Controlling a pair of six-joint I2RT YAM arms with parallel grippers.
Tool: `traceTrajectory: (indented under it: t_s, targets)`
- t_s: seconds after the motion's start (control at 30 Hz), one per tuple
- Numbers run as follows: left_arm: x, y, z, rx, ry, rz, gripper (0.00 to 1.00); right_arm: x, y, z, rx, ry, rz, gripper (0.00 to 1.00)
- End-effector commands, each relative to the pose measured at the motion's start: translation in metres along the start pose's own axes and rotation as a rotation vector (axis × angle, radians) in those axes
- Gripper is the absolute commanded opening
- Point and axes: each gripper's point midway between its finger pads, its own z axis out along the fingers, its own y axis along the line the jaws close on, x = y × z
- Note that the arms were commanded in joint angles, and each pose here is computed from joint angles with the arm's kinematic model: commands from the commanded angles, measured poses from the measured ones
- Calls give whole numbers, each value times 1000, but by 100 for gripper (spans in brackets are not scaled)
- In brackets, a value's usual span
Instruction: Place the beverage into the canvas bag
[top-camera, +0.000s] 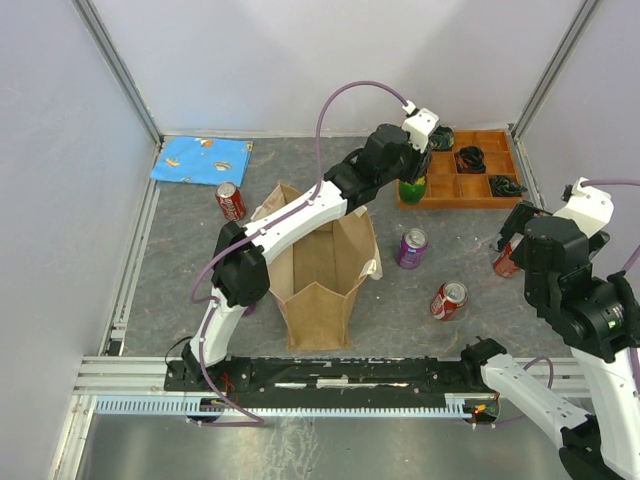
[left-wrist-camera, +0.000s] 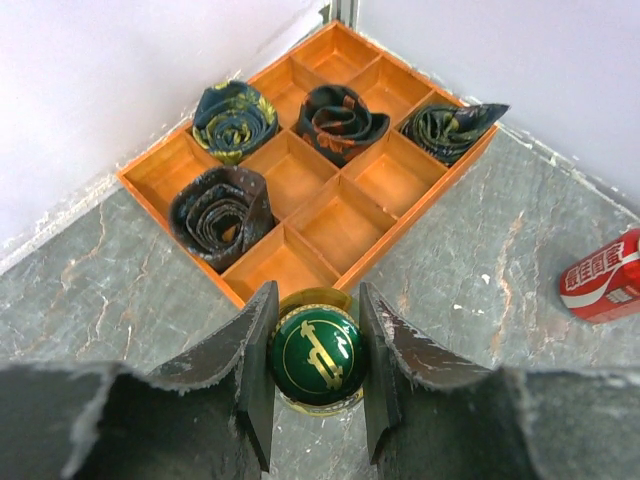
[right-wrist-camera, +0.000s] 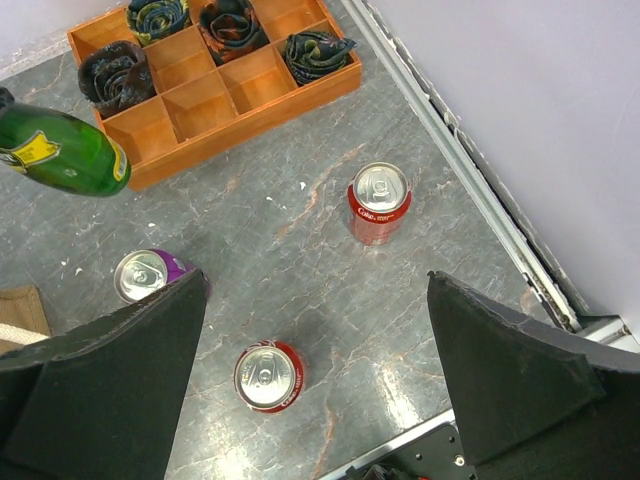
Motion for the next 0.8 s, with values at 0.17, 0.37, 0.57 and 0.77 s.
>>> traceTrajectory:
  t_s: [0.17,0.37,0.57,0.77]
  targets:
    - [-167,-1,-109,129,-326,-23,3,-8,8,6,1,-19,-4,99]
    - [-203,13,-187,194,-411,-25,3,0,27,17,-38,13,-17,99]
    - [-219,31,-248,197,-456,-4,3,5,46,27,-77,40,-25,99]
    - [-214,45,-305,168,-443,31,3,10,64,38,-114,67,-63,99]
